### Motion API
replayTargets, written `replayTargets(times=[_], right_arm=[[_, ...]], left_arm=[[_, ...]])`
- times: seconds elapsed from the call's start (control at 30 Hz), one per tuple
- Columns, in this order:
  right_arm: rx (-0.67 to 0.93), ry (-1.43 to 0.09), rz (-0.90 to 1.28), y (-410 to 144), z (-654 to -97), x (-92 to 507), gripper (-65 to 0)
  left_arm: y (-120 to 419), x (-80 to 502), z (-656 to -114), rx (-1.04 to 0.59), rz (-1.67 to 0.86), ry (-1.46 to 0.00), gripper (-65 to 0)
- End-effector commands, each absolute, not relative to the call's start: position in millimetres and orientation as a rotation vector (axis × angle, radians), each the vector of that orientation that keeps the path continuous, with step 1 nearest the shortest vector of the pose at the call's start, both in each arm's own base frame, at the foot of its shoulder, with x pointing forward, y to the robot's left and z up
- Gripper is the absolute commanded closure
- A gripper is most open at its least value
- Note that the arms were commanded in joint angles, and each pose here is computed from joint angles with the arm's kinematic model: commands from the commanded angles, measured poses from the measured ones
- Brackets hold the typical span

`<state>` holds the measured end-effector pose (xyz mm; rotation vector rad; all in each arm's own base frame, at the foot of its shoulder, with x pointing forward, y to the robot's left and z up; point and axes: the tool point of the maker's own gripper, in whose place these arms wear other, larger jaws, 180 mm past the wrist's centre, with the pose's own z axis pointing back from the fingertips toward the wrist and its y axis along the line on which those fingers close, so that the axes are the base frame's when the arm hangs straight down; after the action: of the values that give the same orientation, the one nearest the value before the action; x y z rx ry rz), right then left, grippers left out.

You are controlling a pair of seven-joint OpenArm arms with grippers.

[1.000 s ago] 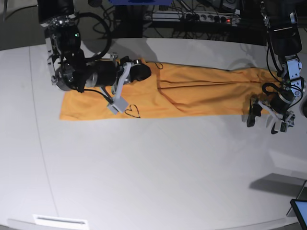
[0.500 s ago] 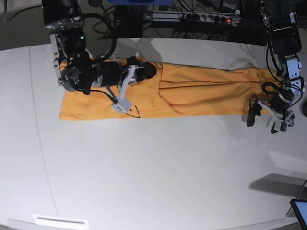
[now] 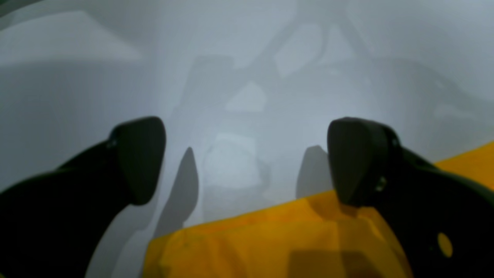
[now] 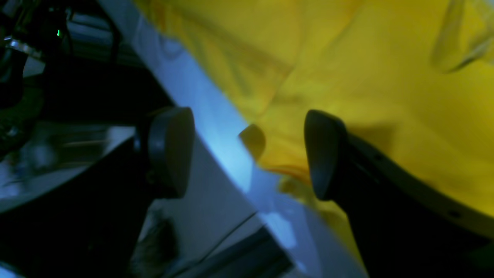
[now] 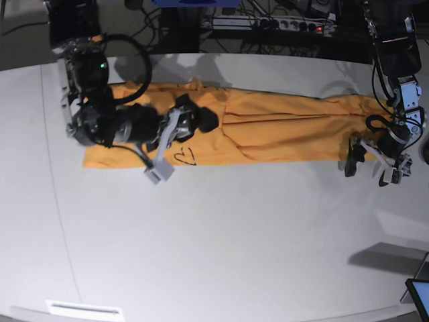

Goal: Fold the T-shirt properly

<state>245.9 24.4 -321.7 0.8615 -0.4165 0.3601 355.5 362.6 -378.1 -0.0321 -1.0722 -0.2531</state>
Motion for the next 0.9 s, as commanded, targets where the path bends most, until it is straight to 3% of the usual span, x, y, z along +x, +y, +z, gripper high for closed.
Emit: replayTargets(times=[0.0,0.23,0.37,0.47,0.6,0.8,0.87], right_arm=[[0.857,-0.474,0.38,18,-307,259,-43.4],[0.79,-0.471,0.335,-8,-325,273,-42.7],[0.791,-0.447,0.314,-9,-333,272,-41.2],[0.793,-0.45,0.308,-10,-334,273,-28.3],[0.791,-0.454,0.304,-11,-334,274,-0.3],[0.796,-0.497,0.265,-14,-336,276,-0.4],[0.794,-0.505,0.258,-15,-337,277,-0.4]], left_arm=[[372,367,-354,-0.011,-0.25,-1.142,-65.0],[353,362,-359,-0.053,-0.243,-1.16,-65.0],[335,368,-315,-0.143,-0.207,-1.317,-65.0],[337,371,-288,-0.158,-0.215,-1.363,-63.0],[353,373,-276,-0.126,-0.198,-1.354,-57.6],[344,360,-260,-0.109,-0.25,-1.387,-57.1],[327,350,-256,-0.12,-0.311,-1.389,-53.7]])
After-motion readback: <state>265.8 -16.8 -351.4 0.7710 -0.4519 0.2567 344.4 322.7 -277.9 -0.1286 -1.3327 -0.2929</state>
